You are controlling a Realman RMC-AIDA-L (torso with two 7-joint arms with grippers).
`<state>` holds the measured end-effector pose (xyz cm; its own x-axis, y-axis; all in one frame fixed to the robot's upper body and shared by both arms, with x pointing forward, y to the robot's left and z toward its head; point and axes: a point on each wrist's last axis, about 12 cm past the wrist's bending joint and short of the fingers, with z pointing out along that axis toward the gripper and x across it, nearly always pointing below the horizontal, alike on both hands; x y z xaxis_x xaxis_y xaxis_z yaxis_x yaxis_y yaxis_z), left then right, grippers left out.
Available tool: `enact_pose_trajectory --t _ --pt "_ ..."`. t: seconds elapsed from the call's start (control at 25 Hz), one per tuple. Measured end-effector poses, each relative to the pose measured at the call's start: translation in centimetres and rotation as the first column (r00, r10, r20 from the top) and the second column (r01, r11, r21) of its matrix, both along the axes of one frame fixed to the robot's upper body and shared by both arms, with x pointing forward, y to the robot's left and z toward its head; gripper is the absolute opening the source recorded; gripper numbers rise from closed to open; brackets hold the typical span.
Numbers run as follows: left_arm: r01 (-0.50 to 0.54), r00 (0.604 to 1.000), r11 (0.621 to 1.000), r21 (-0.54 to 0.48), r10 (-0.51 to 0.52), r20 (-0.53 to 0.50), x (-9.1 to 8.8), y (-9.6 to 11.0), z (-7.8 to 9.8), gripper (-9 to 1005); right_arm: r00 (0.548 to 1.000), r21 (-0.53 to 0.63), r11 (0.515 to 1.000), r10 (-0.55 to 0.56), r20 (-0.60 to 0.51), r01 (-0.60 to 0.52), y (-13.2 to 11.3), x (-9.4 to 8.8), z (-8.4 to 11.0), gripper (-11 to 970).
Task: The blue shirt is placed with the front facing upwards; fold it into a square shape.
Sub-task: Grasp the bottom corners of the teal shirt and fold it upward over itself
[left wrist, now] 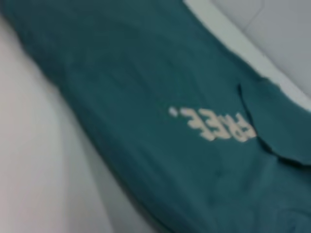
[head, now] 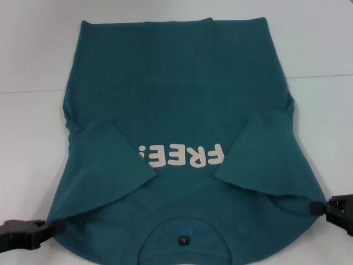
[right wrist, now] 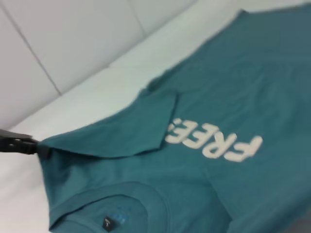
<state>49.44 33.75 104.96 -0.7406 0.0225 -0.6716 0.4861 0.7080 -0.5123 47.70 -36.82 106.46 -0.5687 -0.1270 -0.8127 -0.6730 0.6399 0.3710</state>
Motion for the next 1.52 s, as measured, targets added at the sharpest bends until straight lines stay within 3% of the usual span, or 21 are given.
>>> enact_pose_trajectory --t 0.4,0.76,1.12,1.52 --pt "0.043 0.997 0.999 -0.032 -0.041 0.064 -1.4 0.1 -0.3 50 0.985 0.053 0.995 0.072 0.158 -0.082 -0.3 -3.0 -0.6 49" --pt "0.032 0.993 0.997 -0.065 -0.025 0.118 -4.0 0.9 -1.1 50 0.978 0.027 0.998 0.056 0.202 -0.062 -0.8 -4.5 -1.2 49" --pt "0.116 0.976 0.988 -0.097 -0.096 0.196 -6.9 0.4 -1.5 50 0.965 0.041 0.996 0.071 0.252 -0.084 -0.7 -7.3 -1.8 48" --pt "0.147 0.97 0.986 -0.078 -0.128 0.205 -8.0 0.5 -1.8 51 0.962 0.018 0.998 0.058 0.267 -0.065 -1.0 -10.2 -2.7 47"
